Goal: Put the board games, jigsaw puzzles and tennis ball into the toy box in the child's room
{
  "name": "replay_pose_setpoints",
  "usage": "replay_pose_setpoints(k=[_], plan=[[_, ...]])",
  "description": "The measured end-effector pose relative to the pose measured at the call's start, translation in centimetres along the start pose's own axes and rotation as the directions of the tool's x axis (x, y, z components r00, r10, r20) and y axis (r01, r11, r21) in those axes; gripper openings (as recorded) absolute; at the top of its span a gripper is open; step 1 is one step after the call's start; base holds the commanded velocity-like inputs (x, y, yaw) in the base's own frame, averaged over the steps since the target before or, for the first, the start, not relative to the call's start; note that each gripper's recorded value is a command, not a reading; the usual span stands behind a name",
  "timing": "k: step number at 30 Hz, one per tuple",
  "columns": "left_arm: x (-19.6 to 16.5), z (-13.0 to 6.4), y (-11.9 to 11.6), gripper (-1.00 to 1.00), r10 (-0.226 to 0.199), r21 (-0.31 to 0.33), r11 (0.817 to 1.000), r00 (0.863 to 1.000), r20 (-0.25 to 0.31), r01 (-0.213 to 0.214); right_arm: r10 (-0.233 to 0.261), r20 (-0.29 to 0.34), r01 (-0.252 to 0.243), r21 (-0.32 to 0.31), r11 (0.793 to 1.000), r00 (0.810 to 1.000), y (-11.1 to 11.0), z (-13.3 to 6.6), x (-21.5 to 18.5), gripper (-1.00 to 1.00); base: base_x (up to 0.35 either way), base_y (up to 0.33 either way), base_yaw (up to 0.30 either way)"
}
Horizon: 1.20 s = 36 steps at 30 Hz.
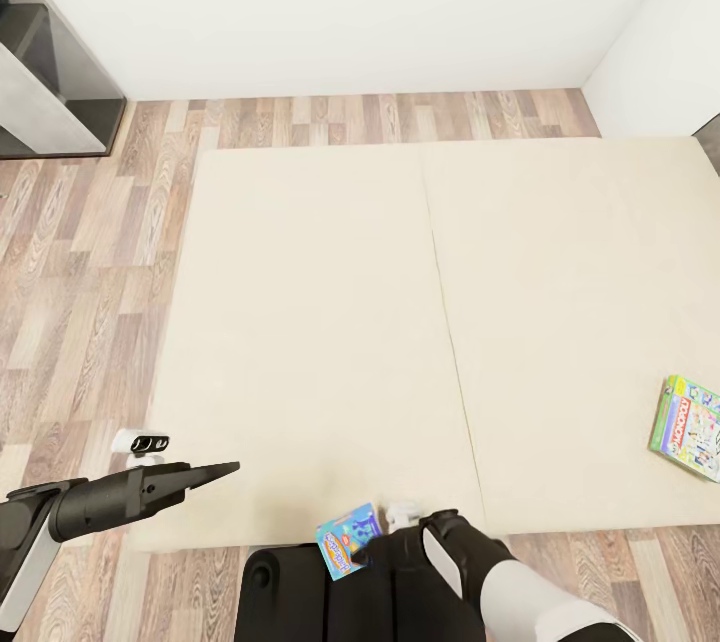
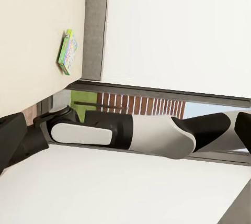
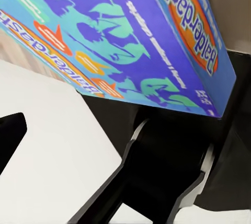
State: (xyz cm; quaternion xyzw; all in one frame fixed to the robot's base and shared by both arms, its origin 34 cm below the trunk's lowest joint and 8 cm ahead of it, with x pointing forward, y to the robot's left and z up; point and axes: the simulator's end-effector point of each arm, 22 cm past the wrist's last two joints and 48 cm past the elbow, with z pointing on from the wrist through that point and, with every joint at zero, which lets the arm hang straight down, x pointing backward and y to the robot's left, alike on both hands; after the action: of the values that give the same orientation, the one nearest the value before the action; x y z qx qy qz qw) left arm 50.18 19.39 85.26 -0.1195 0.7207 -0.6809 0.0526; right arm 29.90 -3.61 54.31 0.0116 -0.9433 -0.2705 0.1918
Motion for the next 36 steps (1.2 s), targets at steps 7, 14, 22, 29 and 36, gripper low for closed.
replay_pose_setpoints(k=[7, 14, 22, 29, 36], plan=[[0.0, 0.0, 0.0, 1.00, 0.000, 0.000, 1.000, 1.000, 0.000, 0.000, 0.003, -0.007, -0.003, 0.001, 1.000, 1.000, 0.0, 0.1, 0.4, 1.00, 0.000, 0.000, 0.000], [0.0, 0.0, 0.0, 1.00, 0.000, 0.000, 1.000, 1.000, 0.000, 0.000, 0.001, -0.008, -0.001, -0.002, 1.000, 1.000, 0.2, 0.2, 0.4, 1.00, 0.000, 0.000, 0.000], [0.0, 0.0, 0.1, 1.00, -0.003, -0.001, 1.000, 1.000, 0.000, 0.003, 0.002, -0.012, -0.002, -0.004, 1.000, 1.000, 0.3, 0.4, 0.5, 1.00, 0.000, 0.000, 0.000], [0.1, 0.0, 0.6, 1.00, -0.013, -0.004, 1.000, 1.000, -0.001, 0.013, 0.007, -0.021, -0.007, -0.005, 1.000, 1.000, 0.2, 0.7, 0.9, 1.00, 0.000, 0.000, 0.000], [0.3, -0.1, 1.0, 1.00, -0.024, -0.007, 1.000, 1.000, -0.002, 0.024, 0.014, -0.031, -0.014, -0.004, 1.000, 0.999, -0.1, 1.0, 1.4, 1.00, 0.000, 0.000, 0.000]])
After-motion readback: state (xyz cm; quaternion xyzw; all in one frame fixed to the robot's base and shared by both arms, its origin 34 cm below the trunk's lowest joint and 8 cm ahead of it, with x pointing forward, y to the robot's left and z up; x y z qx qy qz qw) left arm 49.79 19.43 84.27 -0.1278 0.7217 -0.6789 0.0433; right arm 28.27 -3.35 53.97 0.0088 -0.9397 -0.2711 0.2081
